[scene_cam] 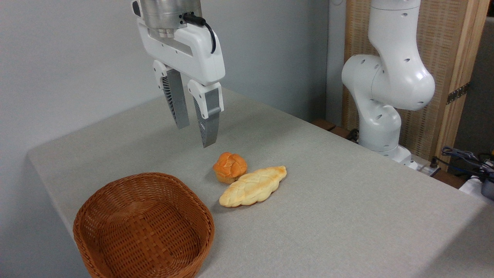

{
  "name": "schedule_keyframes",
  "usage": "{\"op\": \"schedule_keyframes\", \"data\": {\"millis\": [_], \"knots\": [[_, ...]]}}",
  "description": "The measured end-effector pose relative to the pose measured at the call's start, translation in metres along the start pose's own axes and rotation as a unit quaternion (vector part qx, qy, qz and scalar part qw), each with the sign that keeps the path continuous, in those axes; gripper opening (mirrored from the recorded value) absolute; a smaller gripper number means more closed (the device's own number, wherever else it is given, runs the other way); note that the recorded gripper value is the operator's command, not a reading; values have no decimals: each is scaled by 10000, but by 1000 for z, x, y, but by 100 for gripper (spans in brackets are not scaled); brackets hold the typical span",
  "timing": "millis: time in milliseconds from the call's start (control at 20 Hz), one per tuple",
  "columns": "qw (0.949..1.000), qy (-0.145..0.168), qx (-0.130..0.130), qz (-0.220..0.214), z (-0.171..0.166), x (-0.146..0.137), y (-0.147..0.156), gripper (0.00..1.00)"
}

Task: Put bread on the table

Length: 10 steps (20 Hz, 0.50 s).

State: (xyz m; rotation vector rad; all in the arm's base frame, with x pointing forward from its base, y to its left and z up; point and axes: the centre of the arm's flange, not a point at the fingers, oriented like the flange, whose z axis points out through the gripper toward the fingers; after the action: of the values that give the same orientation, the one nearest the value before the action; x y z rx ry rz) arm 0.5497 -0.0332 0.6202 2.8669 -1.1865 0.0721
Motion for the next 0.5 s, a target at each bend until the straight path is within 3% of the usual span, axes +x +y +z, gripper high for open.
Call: {"op": "schedule_keyframes", "data": {"millis": [500], "knots": [[10000, -24, -21, -2, 0, -1, 1, 100]]}}
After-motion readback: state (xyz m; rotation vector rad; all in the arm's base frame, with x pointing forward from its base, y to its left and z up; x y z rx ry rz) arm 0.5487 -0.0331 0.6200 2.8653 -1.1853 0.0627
